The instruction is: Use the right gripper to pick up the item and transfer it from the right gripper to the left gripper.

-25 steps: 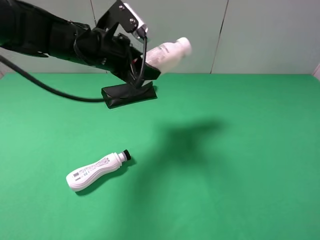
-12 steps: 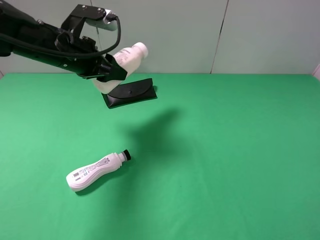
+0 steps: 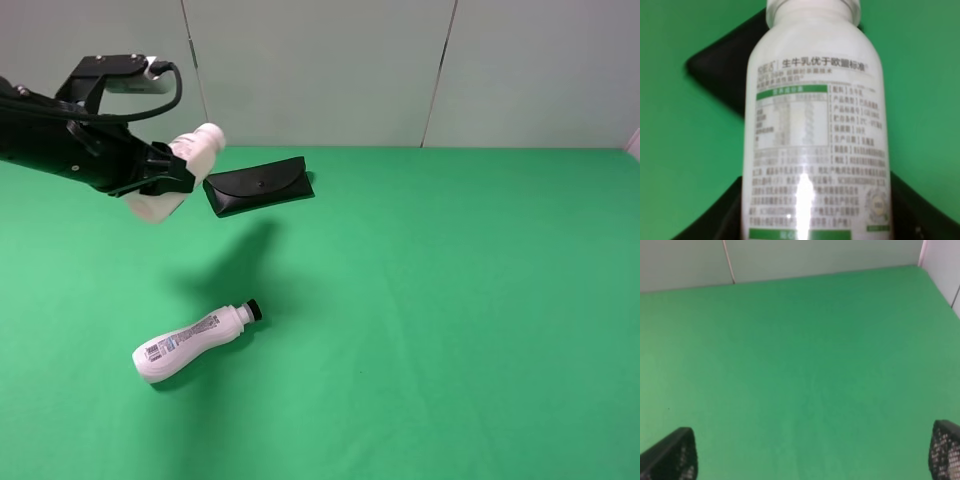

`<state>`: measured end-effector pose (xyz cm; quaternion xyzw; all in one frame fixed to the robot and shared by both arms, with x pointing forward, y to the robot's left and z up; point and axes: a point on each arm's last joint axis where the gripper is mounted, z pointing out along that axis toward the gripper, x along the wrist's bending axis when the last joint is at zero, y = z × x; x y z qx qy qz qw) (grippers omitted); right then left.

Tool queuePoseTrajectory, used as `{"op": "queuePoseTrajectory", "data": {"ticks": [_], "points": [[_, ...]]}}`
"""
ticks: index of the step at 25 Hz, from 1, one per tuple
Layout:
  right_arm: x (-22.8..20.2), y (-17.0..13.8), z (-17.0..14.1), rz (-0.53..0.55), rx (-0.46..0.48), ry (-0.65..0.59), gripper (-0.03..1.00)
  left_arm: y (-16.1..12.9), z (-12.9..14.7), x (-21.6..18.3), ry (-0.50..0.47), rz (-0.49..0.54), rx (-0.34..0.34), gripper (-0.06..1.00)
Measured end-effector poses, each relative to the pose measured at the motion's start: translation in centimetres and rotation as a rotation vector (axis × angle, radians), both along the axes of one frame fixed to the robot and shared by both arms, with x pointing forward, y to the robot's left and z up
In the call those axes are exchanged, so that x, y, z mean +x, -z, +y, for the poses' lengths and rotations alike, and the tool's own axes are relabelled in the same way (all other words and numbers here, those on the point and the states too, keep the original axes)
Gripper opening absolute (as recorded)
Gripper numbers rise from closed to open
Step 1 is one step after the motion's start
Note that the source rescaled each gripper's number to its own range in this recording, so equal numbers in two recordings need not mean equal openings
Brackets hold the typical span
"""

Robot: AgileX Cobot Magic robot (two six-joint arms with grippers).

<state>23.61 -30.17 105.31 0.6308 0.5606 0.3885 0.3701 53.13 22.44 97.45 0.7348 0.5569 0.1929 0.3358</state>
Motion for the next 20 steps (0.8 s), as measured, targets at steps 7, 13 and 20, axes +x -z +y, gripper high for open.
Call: {"op": "queuePoseTrajectory", "data": {"ticks": [7,13,20], "points": [[0.0,0.0,0.0,0.000,0.000,0.000,1.00,1.2,3.2,-0.2,-0.179,0.040,-0.011,0.00],[0.0,0.0,0.0,0.000,0.000,0.000,1.00,2.5,4.0,0.0,-0.206,0.074,0.016,0.00],[0.0,0.0,0.0,0.000,0.000,0.000,1.00,5.7,4.6,1.1,-0.250,0.098,0.085,0.00]]}}
